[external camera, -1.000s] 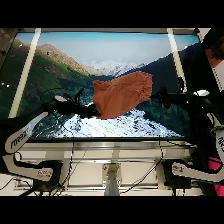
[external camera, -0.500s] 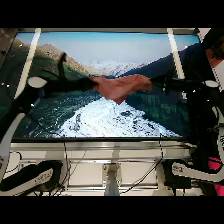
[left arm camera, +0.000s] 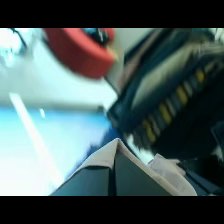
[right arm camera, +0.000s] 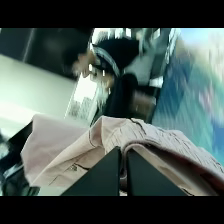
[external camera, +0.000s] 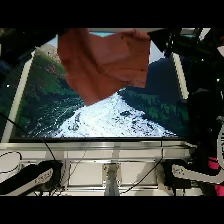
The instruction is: Fold the clothes and pants, and hang the long-sleeved shirts on hangers.
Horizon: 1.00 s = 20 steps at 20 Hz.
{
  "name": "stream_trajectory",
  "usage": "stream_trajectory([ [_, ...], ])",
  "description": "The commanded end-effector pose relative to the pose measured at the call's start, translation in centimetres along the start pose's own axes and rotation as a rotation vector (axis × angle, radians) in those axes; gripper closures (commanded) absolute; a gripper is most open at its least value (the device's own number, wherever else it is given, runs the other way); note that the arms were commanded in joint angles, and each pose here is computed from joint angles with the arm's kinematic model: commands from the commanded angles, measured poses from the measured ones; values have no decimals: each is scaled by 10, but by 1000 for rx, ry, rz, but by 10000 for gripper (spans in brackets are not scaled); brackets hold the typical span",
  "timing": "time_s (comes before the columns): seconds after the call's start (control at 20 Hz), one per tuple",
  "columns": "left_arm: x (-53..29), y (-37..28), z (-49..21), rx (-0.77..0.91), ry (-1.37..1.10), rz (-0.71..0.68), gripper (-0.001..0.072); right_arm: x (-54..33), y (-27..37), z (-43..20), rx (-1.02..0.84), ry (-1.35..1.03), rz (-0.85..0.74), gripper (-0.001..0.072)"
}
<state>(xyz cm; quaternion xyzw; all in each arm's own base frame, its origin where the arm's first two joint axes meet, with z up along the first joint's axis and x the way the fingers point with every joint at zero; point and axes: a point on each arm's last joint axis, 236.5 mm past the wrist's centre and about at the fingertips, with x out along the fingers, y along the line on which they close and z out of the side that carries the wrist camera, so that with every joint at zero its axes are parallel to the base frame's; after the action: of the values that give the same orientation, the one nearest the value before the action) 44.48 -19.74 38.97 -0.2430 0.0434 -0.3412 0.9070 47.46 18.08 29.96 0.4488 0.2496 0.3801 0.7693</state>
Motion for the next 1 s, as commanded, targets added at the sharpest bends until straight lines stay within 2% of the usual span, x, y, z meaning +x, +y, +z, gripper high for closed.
stream_trajectory([
  [0.0, -1, 2, 25, 61, -65, 34, 701, 15, 14, 26, -93, -132, -54, 693],
  [0.1, 12, 21, 12, 41, -38, 55, 701, 26, 2, 34, -160, -204, -125, 693],
  [0.25, 36, 67, -11, 4, -21, 130, 702, 35, -8, 72, -200, -438, -190, 693],
  [0.5, 79, 118, -24, -8, -5, 165, 702, 31, -44, 126, -128, -747, -252, 693],
  [0.7, 99, 132, -21, 5, 10, 136, 703, 40, -56, 153, -106, -785, -231, 692],
  [0.95, 91, 136, -38, 44, 133, 71, 702, 42, -82, 165, -82, -627, -206, 691],
])
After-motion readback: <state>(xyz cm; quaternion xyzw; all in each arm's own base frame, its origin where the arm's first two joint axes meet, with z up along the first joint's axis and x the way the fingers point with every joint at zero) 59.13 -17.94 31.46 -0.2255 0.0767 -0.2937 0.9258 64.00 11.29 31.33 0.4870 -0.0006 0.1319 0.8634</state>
